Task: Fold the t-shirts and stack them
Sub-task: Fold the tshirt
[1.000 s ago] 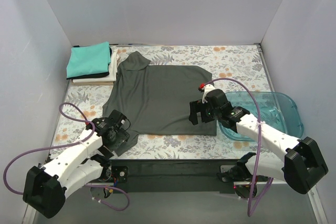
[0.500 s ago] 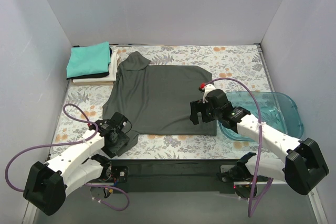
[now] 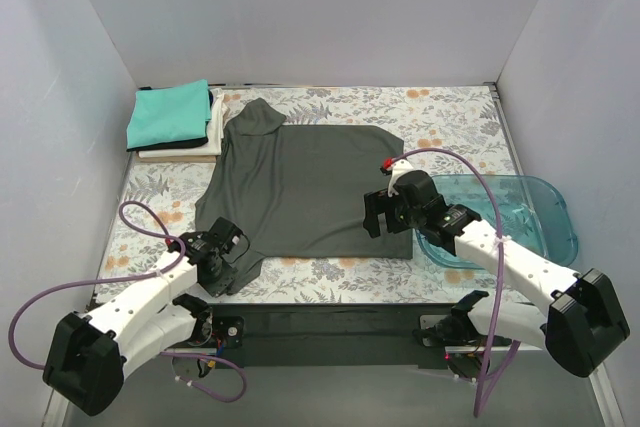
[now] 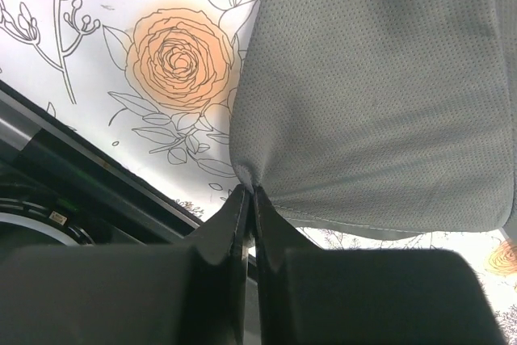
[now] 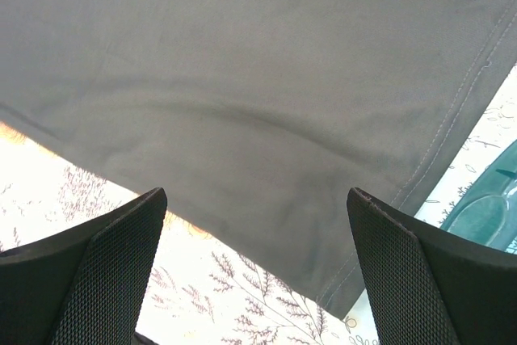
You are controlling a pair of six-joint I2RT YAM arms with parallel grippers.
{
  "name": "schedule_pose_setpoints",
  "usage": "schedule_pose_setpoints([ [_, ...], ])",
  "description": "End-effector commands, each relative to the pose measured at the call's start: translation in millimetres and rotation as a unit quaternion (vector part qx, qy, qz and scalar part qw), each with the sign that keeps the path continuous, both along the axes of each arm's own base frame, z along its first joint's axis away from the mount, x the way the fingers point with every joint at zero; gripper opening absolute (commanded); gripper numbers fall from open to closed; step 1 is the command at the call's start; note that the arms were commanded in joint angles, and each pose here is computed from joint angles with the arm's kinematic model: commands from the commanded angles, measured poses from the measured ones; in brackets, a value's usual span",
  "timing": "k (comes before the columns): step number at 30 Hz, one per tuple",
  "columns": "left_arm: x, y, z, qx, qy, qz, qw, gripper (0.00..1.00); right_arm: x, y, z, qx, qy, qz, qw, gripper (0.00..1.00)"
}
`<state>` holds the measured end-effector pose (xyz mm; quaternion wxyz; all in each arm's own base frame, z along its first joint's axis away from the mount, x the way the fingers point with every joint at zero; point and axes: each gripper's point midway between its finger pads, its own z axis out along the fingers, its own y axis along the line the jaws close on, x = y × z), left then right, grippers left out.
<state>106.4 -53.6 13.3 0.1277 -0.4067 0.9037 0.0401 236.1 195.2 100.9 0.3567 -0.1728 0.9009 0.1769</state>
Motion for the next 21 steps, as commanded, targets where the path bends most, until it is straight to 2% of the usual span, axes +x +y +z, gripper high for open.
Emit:
schedule_pose_setpoints([
  [1, 25.3, -8.0, 3.7, -0.043, -0.067, 0.192, 0.978, 0.00, -11.0, 3.9, 5.1, 0.006, -0.001, 0.035, 0.999, 0.98],
  [6, 32.7, -0.7, 25.7, -0.042, -0.106, 0.202, 0.973, 0.00, -40.7, 14.9, -4.4, 0.001, 0.008, 0.135, 0.991, 0.98],
  [12, 41.7, -6.2, 33.3, -0.061, -0.128, 0.193, 0.971, 0.00, -59.4, 22.9, -16.7, -0.047, 0.023, 0.188, 0.981, 0.94],
  [14, 42.1, -5.4, 34.8, -0.057, -0.127, 0.194, 0.971, 0.00, -48.0, 13.2, -26.9, -0.081, 0.034, 0.129, 0.988, 0.91],
  [17, 43.1, -4.2, 36.4, -0.052, -0.129, 0.192, 0.971, 0.00, -42.6, -16.0, -43.0, -0.151, 0.065, 0.052, 0.985, 0.86],
  [21, 47.0, -5.9, 37.7, -0.059, -0.141, 0.184, 0.971, 0.00, -43.1, -26.9, -49.8, -0.179, 0.080, 0.027, 0.980, 0.81],
])
